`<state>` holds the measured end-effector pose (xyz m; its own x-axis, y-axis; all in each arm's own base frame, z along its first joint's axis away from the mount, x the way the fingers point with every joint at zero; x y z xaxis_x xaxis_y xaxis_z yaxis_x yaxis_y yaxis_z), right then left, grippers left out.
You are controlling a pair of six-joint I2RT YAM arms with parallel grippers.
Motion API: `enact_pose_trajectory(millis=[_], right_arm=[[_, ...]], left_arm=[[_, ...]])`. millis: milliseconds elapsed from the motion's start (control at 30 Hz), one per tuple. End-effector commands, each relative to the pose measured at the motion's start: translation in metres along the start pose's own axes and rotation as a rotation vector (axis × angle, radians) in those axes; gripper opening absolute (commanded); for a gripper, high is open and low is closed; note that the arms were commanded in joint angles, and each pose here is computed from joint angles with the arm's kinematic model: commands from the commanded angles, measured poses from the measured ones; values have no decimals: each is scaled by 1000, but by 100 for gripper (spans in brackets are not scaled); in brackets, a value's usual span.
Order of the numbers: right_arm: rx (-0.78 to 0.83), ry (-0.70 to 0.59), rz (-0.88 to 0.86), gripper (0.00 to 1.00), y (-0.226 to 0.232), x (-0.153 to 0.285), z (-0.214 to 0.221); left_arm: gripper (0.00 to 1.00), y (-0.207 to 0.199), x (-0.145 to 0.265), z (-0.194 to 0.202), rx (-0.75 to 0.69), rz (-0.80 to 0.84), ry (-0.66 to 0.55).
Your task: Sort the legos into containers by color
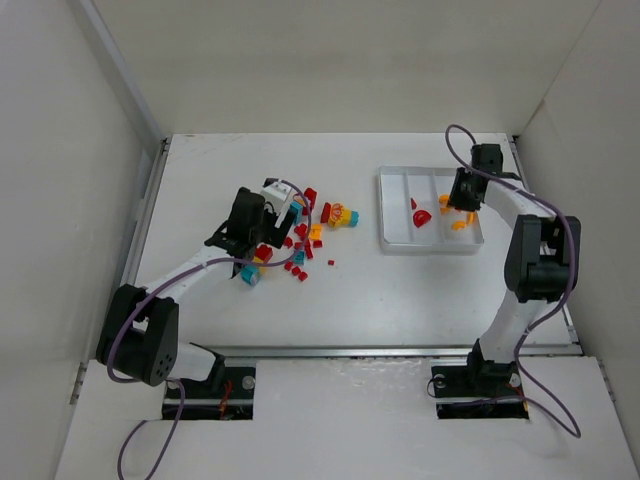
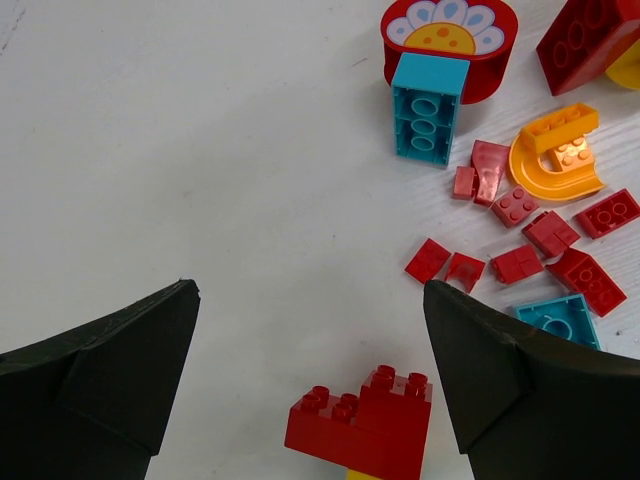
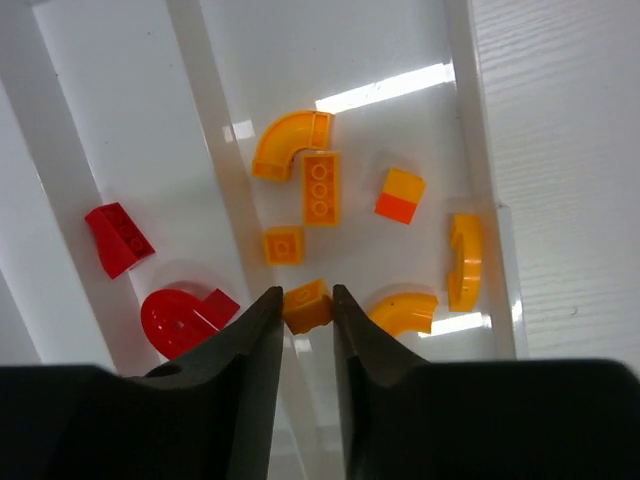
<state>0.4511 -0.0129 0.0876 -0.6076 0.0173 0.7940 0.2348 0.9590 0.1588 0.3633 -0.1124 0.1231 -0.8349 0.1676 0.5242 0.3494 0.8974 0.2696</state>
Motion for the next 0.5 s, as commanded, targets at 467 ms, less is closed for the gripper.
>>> enact_pose_trajectory(millis=[467], right_arm=[[415, -235, -142, 50, 78, 70, -43]], left_arm=[[95, 2, 5, -21, 1, -3, -83]])
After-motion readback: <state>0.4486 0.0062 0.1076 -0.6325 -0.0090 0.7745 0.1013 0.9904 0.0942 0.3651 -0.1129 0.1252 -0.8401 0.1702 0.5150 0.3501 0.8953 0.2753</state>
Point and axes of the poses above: each gripper's point midway between its finger pads, its own x axis back along the fingers, its own y axis along the line the jaws close on, z = x × y, the point moved 1 cm from there along x, back along the fingers, and after that the axes turned 1 degree about x, right-handed, at the moved point
